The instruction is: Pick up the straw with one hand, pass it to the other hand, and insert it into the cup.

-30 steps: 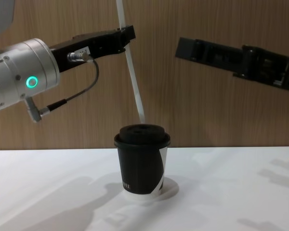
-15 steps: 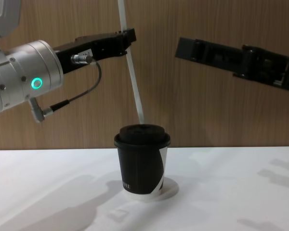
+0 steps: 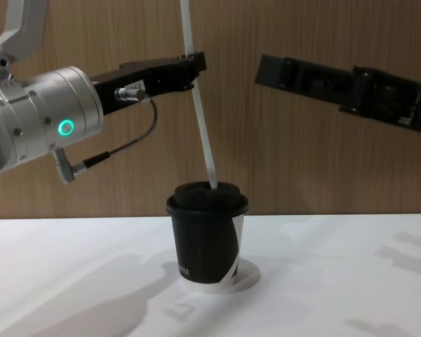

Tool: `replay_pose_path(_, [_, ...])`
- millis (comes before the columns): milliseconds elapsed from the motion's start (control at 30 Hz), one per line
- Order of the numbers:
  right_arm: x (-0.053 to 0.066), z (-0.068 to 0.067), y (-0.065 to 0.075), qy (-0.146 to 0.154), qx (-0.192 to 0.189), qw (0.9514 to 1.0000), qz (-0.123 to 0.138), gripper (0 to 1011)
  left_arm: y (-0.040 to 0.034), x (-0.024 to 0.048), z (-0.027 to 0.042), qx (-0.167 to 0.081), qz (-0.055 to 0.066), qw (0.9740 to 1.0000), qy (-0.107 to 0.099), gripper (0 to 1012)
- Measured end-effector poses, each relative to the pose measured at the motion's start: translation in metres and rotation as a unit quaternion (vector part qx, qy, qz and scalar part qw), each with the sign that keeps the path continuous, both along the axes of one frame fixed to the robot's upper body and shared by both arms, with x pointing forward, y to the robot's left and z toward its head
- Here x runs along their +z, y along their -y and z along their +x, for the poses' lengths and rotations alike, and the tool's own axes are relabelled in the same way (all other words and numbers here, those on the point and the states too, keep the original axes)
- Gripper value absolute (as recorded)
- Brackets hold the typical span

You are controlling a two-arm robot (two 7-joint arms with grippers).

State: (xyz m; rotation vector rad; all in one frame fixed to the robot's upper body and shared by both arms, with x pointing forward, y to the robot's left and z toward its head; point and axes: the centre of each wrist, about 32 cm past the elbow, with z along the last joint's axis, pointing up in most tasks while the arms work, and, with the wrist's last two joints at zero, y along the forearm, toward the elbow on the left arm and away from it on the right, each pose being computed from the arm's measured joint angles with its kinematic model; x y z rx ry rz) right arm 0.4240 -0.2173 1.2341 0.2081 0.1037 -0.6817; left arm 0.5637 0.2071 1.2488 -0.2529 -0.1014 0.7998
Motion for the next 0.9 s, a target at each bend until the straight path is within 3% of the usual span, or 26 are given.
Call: replay_pose_path(900, [0.0000,0.0000,0.0000,0.000,0.000,1.0000,0.000,1001,-0.0006,0.0032,0.0015,0.000,-0.001,0.9999,0.014,5])
